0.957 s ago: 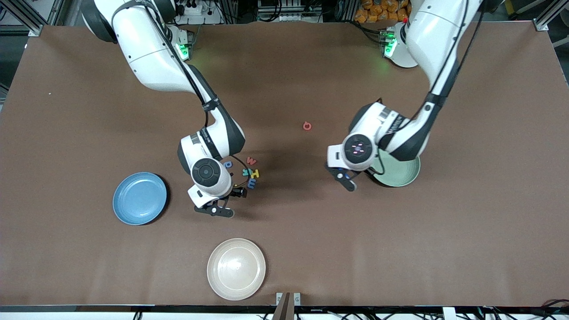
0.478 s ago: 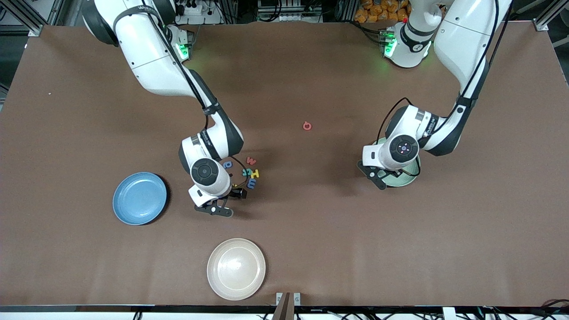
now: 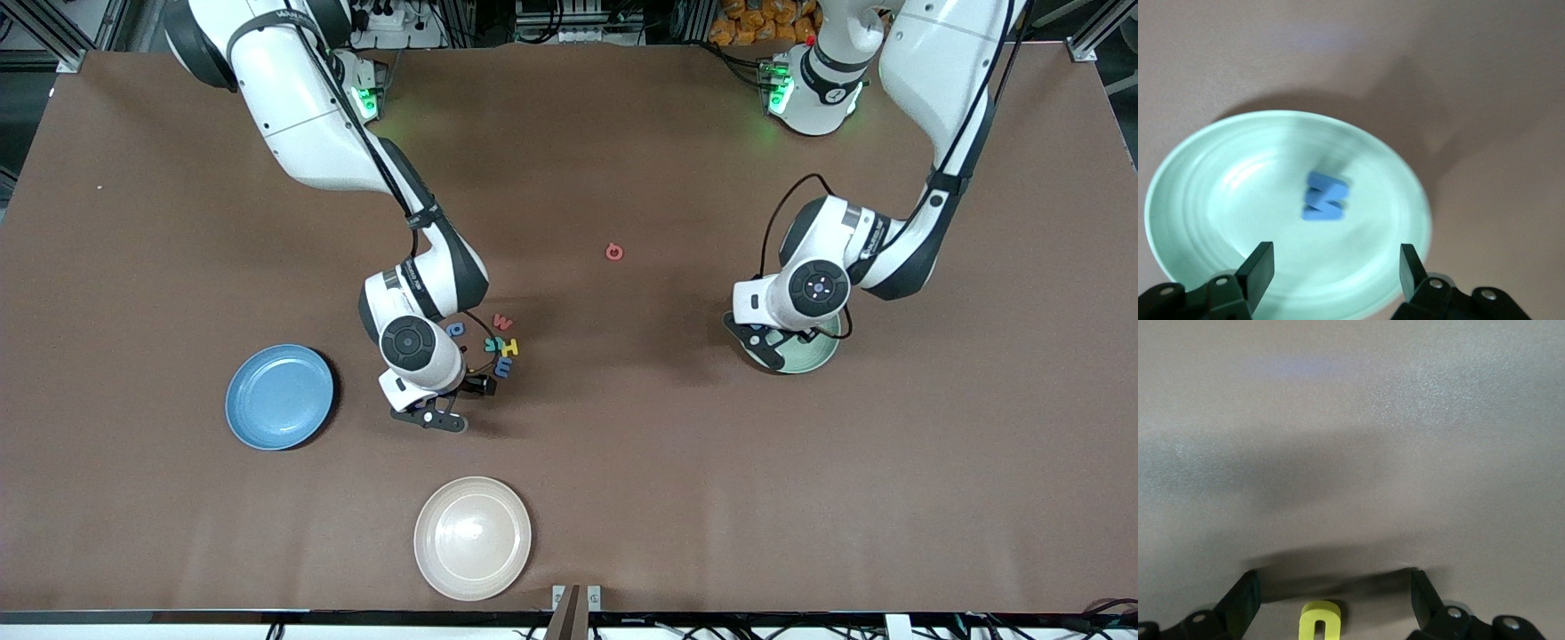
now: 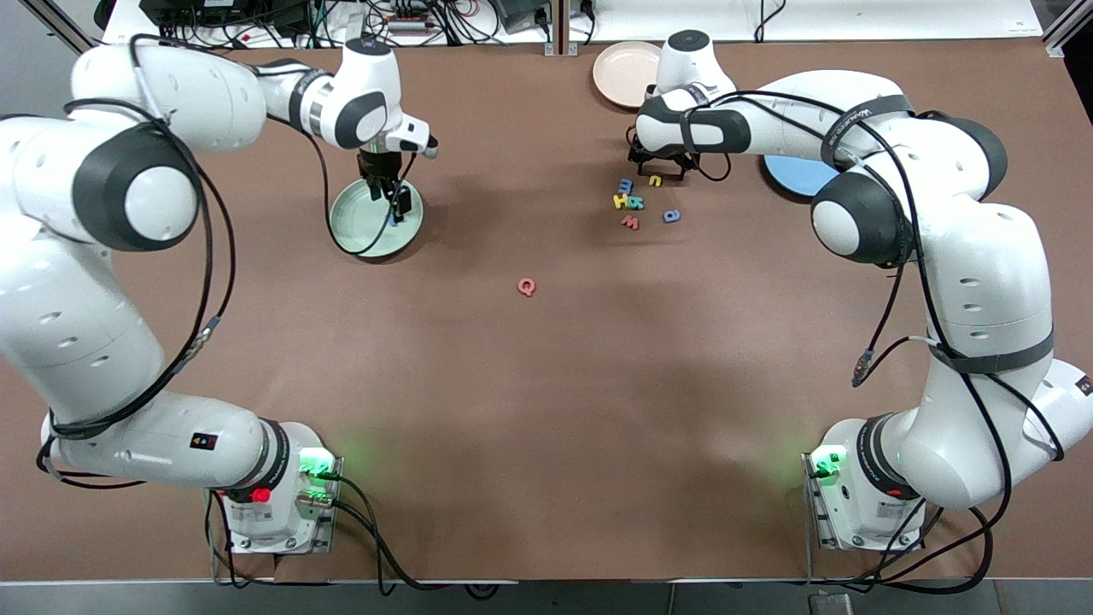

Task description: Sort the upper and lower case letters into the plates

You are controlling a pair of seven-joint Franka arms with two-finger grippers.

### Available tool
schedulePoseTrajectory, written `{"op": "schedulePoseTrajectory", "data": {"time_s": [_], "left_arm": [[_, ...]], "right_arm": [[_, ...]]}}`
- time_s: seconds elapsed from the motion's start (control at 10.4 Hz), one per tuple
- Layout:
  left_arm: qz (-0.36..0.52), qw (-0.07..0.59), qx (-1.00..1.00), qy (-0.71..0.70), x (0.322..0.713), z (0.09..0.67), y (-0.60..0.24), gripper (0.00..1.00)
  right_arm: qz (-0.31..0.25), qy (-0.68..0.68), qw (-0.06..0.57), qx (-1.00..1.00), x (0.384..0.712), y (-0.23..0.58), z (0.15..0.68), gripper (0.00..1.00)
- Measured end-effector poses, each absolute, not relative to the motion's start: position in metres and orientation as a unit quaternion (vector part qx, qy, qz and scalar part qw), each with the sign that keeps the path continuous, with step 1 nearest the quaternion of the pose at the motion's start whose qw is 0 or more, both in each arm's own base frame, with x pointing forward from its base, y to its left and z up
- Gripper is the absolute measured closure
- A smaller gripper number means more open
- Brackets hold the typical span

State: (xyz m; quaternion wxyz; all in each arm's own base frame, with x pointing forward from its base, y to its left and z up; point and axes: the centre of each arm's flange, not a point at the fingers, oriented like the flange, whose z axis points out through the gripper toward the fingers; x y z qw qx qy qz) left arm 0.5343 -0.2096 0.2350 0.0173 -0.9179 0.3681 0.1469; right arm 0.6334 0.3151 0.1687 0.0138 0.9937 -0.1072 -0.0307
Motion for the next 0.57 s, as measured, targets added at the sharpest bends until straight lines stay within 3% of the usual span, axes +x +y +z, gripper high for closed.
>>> {"op": "schedulePoseTrajectory", "data": {"time_s": [0.57], "left_arm": [[0.107,-0.017,-0.988,0.106,0.452,0.268,-0.377,0.08]], "right_arm": [[-0.036,-0.107,0.015,0.994,0.624,0.313,0.176,0.0]]}}
